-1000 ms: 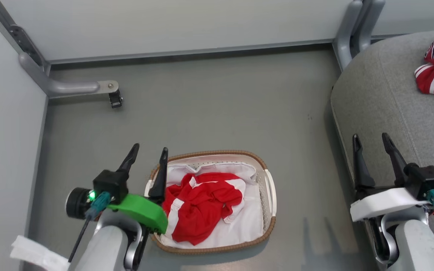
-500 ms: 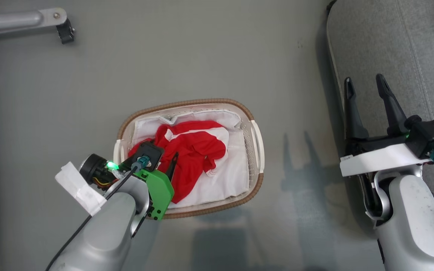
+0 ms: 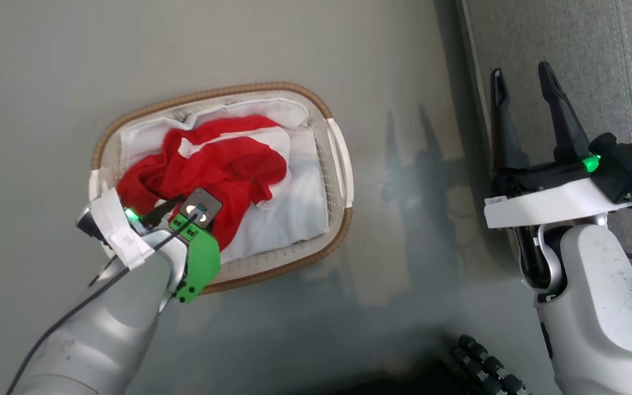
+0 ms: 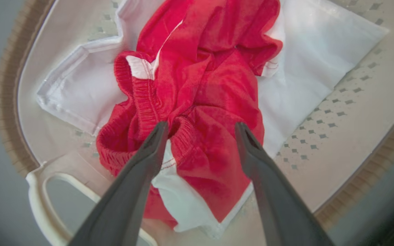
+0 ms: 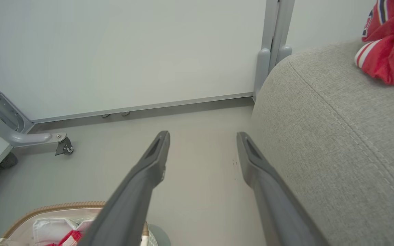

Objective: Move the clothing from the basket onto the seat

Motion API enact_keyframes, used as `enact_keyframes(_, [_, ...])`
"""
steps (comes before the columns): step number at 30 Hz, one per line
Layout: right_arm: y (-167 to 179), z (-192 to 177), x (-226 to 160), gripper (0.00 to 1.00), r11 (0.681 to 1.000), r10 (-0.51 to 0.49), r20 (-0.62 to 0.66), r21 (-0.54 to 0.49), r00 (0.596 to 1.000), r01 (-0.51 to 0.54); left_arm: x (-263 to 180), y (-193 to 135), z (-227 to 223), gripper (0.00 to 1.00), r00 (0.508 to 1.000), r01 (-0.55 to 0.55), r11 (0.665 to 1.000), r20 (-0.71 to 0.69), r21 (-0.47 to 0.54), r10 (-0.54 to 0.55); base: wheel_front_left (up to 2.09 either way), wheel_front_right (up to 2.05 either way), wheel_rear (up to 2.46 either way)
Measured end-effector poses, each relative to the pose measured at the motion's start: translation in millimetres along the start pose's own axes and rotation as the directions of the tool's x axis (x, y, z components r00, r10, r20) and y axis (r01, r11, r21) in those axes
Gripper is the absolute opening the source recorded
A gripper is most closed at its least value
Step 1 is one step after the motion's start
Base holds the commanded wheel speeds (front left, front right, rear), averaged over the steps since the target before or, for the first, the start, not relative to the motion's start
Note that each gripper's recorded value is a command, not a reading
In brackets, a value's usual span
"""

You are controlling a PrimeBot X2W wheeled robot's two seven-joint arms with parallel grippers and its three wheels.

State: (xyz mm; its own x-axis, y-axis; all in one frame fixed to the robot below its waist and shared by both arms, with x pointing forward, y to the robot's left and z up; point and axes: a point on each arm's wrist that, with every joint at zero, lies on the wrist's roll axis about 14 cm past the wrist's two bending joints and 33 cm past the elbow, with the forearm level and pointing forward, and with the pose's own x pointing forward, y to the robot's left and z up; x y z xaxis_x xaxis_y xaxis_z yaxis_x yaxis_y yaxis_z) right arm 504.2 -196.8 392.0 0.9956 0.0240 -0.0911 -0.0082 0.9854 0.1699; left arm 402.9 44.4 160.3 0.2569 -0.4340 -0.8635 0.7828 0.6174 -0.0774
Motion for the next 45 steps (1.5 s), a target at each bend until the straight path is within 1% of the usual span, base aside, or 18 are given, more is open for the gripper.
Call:
enact_keyframes(4, [-8, -11, 2, 1.00, 1.000, -0.014, -0.024, -0.003, 1.000, 0.014, 17, 9, -8, 1.00, 0.999, 0.010, 0.999, -0.041, 0.032, -0.009, 0.00, 0.00, 0.00])
enact_keyframes(7, [-13, -18, 0, 1.00, 1.000, -0.026, -0.041, -0.008, 0.999, 0.026, 26, 14, -17, 1.00, 0.996, 0.011, 0.997, -0.086, 0.079, -0.004, 0.00, 0.00, 0.00])
enact_keyframes(14, [-22, -25, -4, 1.00, 0.999, -0.050, -0.062, -0.010, 0.997, 0.049, 38, 10, -36, 0.99, 0.982, 0.043, 0.989, -0.190, 0.141, -0.016, 0.00, 0.00, 0.00])
enact_keyframes(15, [-22, -25, -5, 1.00, 0.999, -0.051, -0.064, -0.009, 0.997, 0.050, 39, 9, -37, 0.64, 0.980, 0.047, 0.988, -0.200, 0.145, -0.017, 0.00, 0.00, 0.00])
enact_keyframes(16, [-22, -25, -5, 1.00, 0.999, -0.050, -0.064, -0.006, 0.997, 0.050, 38, 8, -38, 0.46, 0.978, 0.051, 0.987, -0.209, 0.149, -0.019, 0.00, 0.00, 0.00])
enact_keyframes(17, [-22, -24, -5, 1.00, 0.999, -0.050, -0.063, -0.004, 0.997, 0.050, 38, 7, -39, 0.22, 0.975, 0.054, 0.987, -0.219, 0.154, -0.020, 0.00, 0.00, 0.00])
enact_keyframes(18, [-21, -24, -5, 1.00, 0.999, -0.049, -0.063, -0.003, 0.997, 0.048, 38, 6, -41, 0.02, 0.973, 0.060, 0.986, -0.232, 0.158, -0.022, 0.00, 0.00, 0.00])
enact_keyframes(19, [-21, -24, -5, 1.00, 0.999, -0.048, -0.063, -0.002, 0.997, 0.048, 37, 6, -43, 0.00, 0.970, 0.062, 0.985, -0.244, 0.160, -0.021, 0.00, 0.00, 0.00])
enact_keyframes(25, [-21, -22, -6, 1.00, 0.999, -0.048, -0.060, 0.005, 0.997, 0.048, 34, 3, -45, 0.00, 0.959, 0.076, 0.983, -0.282, 0.169, -0.026, 0.00, 0.00, 0.00])
enact_keyframes(27, [-21, -21, -6, 1.00, 0.999, -0.050, -0.058, 0.006, 0.997, 0.051, 33, 2, -41, 0.00, 0.963, 0.073, 0.984, -0.267, 0.163, -0.027, 0.00, 0.00, 0.00])
enact_keyframes(31, [-25, -14, -7, 1.00, 0.998, -0.063, -0.046, 0.004, 0.997, 0.063, 31, -3, -21, 0.00, 0.980, 0.066, 0.988, -0.195, 0.141, -0.038, 0.00, 0.00, 0.00])
enact_keyframes(38, [-29, 4, -13, 1.00, 0.997, -0.081, -0.012, -0.011, 0.997, 0.081, 16, -11, 40, 0.00, 0.999, 0.043, 0.994, 0.023, 0.099, -0.045, 0.00, 0.00, 0.00])
enact_keyframes(41, [-29, 11, -18, 1.00, 0.996, -0.088, -0.003, -0.017, 0.996, 0.088, 3, -12, 73, 0.00, 0.987, 0.027, 0.997, 0.156, 0.079, -0.039, 0.00, 0.00, 0.00])
enact_keyframes(45, [-29, 22, -26, 1.00, 0.995, -0.095, 0.012, -0.024, 0.995, 0.095, -22, -17, 111, 0.00, 0.952, 0.014, 0.998, 0.305, 0.064, -0.033, 0.00, 0.00, 0.00])
